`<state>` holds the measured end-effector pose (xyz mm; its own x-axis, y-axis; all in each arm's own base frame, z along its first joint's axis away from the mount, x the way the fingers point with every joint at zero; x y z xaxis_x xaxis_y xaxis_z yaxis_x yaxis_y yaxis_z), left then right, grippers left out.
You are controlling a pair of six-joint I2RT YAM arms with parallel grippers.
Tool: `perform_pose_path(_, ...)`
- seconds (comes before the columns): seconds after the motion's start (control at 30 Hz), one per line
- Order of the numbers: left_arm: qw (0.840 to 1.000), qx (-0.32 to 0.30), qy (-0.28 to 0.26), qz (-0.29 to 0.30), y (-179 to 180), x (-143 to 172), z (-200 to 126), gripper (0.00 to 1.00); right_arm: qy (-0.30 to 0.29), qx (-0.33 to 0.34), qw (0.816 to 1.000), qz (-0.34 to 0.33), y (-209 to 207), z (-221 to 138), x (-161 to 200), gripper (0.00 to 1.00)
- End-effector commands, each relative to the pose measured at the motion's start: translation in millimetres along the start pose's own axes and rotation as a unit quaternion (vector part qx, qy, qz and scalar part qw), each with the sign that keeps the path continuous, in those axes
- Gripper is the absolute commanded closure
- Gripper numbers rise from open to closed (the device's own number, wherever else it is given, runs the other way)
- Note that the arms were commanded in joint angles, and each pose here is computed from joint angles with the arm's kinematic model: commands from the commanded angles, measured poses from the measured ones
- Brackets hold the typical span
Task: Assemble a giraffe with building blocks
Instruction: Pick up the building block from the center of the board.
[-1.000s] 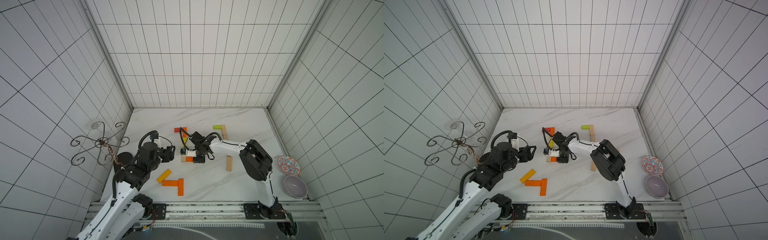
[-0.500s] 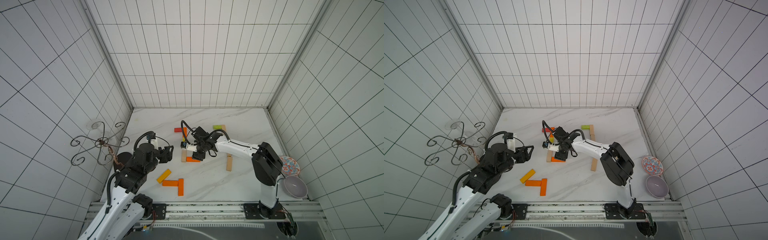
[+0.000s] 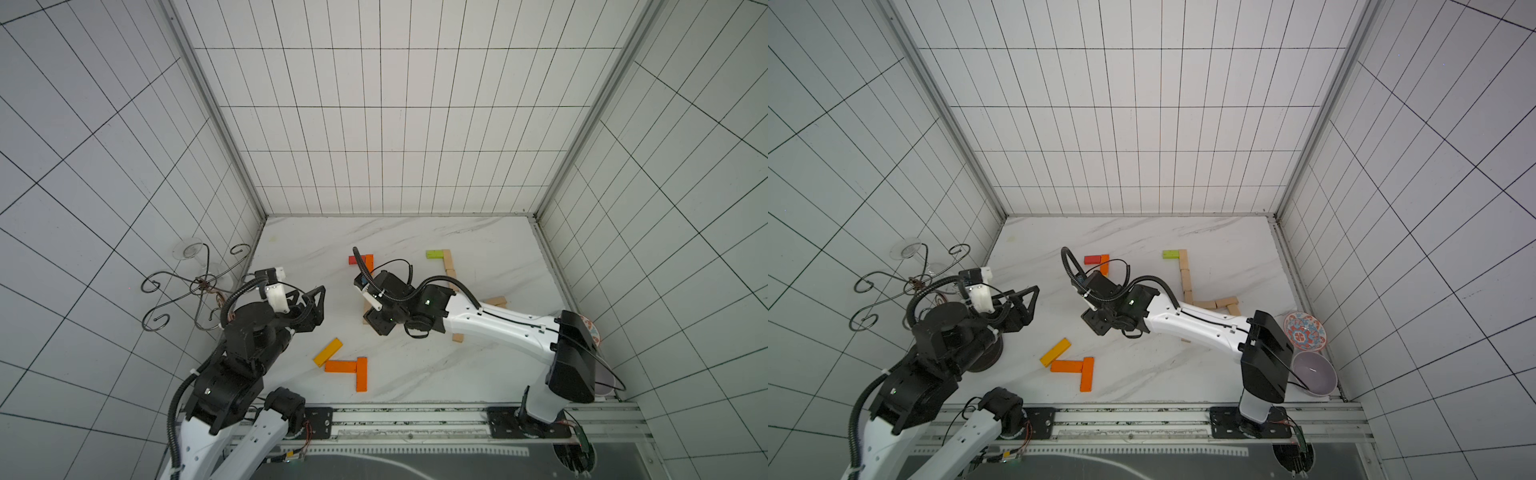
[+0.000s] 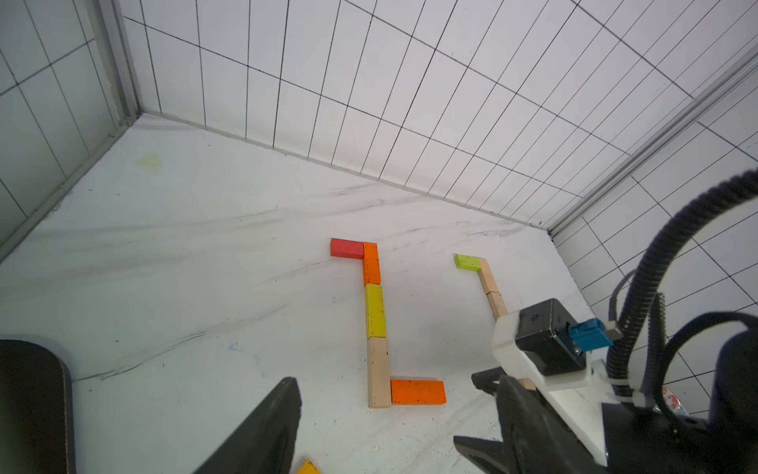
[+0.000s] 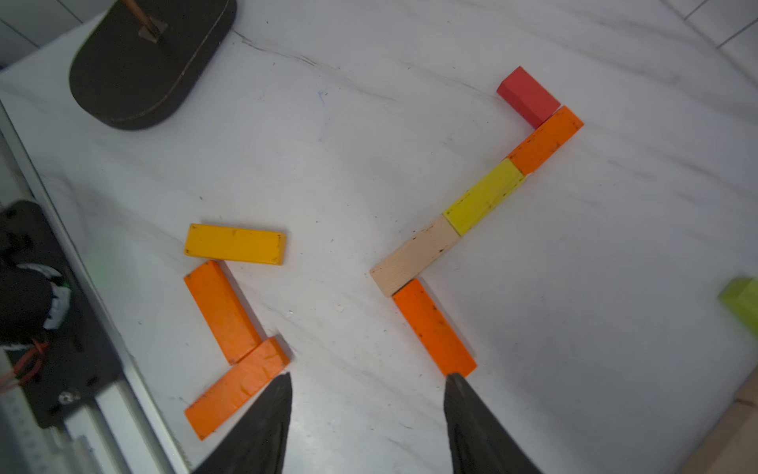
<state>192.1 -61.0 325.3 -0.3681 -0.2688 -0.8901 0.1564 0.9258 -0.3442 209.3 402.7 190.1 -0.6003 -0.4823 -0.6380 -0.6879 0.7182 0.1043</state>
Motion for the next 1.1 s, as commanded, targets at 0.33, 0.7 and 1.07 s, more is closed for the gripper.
perform_pose_path(0.33,0.998,-0.027,0.034,-0.035,18,28,-24,0.25,0.144,0.042,0.978,0.142,73,48,106,0.39)
perform_pose_path(0.7,0.999,-0.010,0.038,-0.032,15,34,-30,0.25,0.187,0.041,0.972,0.139,92,75,128,0.39)
perform_pose_path(1.07,0.999,-0.007,0.038,-0.028,16,37,-30,0.24,0.205,0.059,0.967,0.141,85,92,134,0.45)
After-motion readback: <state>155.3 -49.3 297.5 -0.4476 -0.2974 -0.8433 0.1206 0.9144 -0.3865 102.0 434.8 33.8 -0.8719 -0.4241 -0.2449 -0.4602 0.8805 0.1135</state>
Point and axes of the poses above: each gripper's point midway between its finger pads, its own z axis out along the fingers, its own y axis along the line the jaws close on, x = y × z, the point moved 1 cm from there along -z, back along the fingers, and after that the axes turned 6 degrees about z, right-handed, at the moved point
